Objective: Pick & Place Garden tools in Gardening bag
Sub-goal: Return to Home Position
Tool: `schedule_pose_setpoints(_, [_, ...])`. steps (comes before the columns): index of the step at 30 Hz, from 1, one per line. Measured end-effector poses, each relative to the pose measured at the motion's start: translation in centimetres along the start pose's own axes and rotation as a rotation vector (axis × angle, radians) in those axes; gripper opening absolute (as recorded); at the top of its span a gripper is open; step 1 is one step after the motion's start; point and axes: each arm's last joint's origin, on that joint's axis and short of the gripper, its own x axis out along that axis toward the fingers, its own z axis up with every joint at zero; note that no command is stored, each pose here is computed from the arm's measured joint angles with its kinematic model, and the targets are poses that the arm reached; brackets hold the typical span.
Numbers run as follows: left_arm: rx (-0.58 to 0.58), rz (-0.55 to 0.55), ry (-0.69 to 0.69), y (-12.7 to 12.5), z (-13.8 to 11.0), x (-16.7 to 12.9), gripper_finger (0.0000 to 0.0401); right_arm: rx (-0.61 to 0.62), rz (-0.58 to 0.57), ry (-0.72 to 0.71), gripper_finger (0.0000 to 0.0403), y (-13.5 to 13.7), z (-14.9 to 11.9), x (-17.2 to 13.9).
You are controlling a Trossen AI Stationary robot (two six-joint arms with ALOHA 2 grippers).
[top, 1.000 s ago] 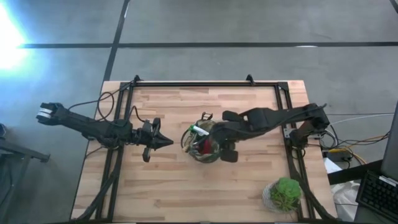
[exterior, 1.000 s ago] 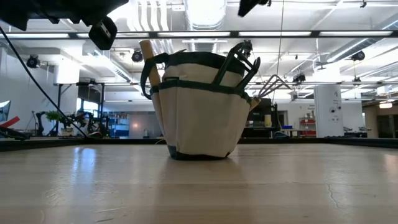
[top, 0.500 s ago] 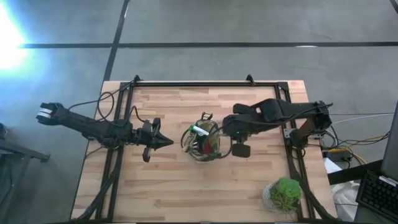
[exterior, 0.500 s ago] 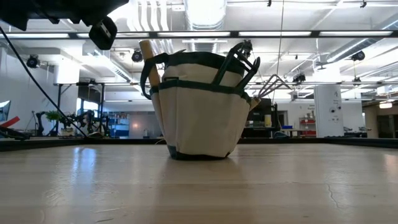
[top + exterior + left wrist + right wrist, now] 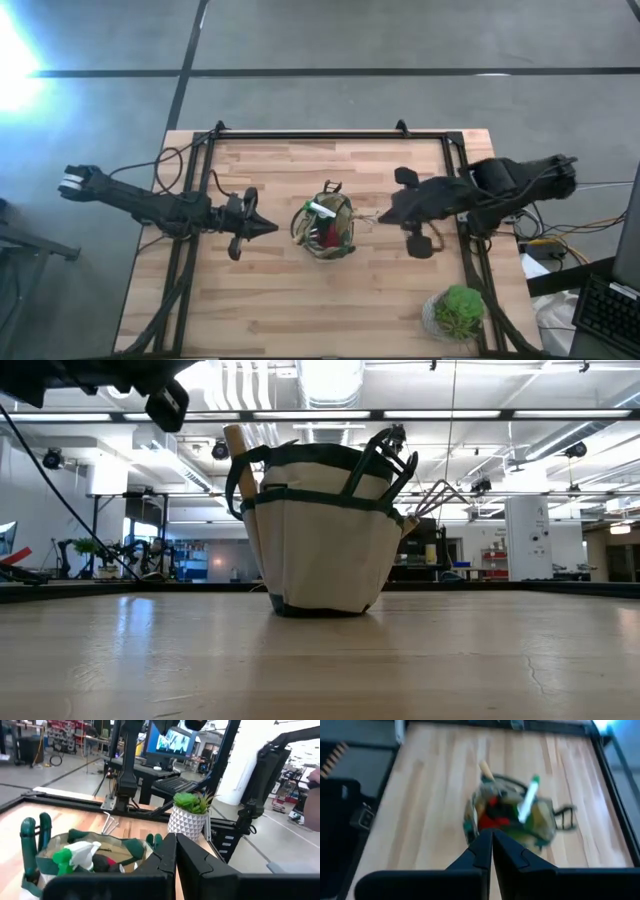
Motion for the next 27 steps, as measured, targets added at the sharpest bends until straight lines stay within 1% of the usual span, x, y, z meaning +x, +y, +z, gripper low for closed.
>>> schedule_pose_setpoints(4, [0.049, -0.002, -0.009, 0.0, 0.2, -0.2, 0.0012, -0.044, 0.071, -0.148, 0.0008, -0.2, -2.6, 0.2])
schedule_pose_setpoints(7, [0.11, -0.003, -0.018, 0.0, 0.3, -0.3, 0.0012, -0.085, 0.136, -0.268, 0.0008, -0.3, -4.8, 1.0])
schedule_pose_setpoints(10, [0.168, -0.001, -0.011, 0.0, 0.3, -0.4, 0.0012, -0.113, 0.187, -0.346, 0.0008, -0.5, -7.2, 1.9])
schedule_pose_setpoints(14, [0.242, 0.01, 0.071, 0.2, -0.3, -0.9, 0.0012, -0.079, 0.19, -0.38, 0.0008, -1.2, -10.7, 2.9])
schedule_pose_setpoints(17, [0.251, 0.052, 0.112, 0.4, -0.4, -1.7, 0.0012, -0.027, 0.191, -0.41, 0.0008, -1.7, -13.0, 2.9])
schedule_pose_setpoints(20, [0.255, 0.097, 0.117, 0.5, -0.1, -3.1, 0.0012, -0.006, 0.196, -0.467, 0.0008, -2.2, -15.0, 2.5])
schedule_pose_setpoints(22, [0.251, 0.112, 0.101, 0.6, 0.2, -4.1, 0.0012, -0.004, 0.202, -0.524, 0.0008, -2.4, -16.3, 2.2])
schedule_pose_setpoints(25, [0.253, 0.108, 0.03, 0.6, 0.9, -5.6, 0.0012, -0.025, 0.202, -0.604, 0.0008, -2.7, -18.3, 2.0])
schedule_pose_setpoints(27, [0.263, 0.104, -0.002, 0.6, 0.8, -6.3, 0.0012, -0.039, 0.199, -0.64, 0.0008, -2.9, -19.6, 2.1])
